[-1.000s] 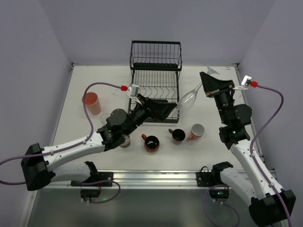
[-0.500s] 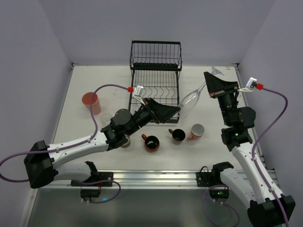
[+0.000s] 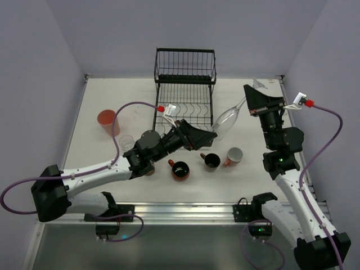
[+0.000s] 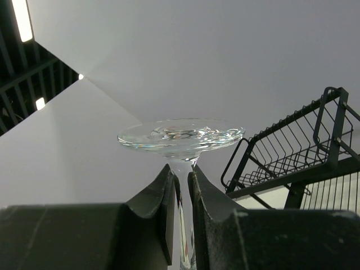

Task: Unload the cups from the dish rack

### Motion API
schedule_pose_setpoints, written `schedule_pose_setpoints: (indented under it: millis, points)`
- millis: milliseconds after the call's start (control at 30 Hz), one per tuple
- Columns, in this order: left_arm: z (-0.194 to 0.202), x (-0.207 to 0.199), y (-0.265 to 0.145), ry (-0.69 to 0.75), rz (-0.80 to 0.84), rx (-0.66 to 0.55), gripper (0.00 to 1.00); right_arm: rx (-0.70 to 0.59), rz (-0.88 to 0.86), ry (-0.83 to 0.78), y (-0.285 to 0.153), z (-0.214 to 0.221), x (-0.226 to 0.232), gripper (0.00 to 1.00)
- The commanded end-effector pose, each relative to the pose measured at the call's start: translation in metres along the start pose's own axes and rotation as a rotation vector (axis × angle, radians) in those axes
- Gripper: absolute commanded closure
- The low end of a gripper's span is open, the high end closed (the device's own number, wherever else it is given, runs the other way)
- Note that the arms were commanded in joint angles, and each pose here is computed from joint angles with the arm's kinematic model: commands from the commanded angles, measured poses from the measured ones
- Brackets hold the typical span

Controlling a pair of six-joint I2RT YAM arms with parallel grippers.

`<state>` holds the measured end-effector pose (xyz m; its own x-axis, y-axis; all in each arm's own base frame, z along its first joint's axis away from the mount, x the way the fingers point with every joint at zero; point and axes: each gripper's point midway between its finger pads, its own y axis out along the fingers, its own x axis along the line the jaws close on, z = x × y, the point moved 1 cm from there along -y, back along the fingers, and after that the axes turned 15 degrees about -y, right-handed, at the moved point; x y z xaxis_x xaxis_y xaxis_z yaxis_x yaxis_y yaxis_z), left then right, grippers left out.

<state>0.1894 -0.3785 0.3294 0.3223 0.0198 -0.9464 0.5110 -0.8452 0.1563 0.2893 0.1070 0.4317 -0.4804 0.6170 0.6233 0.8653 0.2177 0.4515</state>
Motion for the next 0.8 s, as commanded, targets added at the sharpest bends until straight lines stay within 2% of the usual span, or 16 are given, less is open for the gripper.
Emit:
schedule_pose_setpoints:
  millis: [0, 133, 433, 567, 667, 767]
  points:
    - [0.007, -0.017, -0.004, -0.013, 0.064, 0.036, 0.19, -0.111, -0.047, 0.024, 0.004, -0.030, 0.019, 1.00]
    - [0.010, -0.018, -0.005, -0.012, 0.052, 0.053, 0.19, -0.126, -0.038, 0.006, 0.003, -0.032, 0.017, 1.00]
    - [0.016, -0.038, 0.005, -0.042, 0.179, 0.082, 0.21, -0.098, -0.048, 0.043, -0.001, -0.016, 0.008, 1.00]
    - [0.012, -0.048, 0.011, -0.041, 0.242, 0.055, 0.34, -0.102, -0.053, 0.049, -0.005, -0.016, 0.008, 1.00]
    - [0.006, -0.052, 0.014, -0.030, 0.268, 0.014, 0.48, -0.114, -0.046, 0.054, -0.009, -0.018, 0.007, 1.00]
    - [0.002, -0.055, 0.015, -0.006, 0.291, -0.024, 0.54, -0.127, -0.024, 0.078, -0.013, -0.018, 0.001, 1.00]
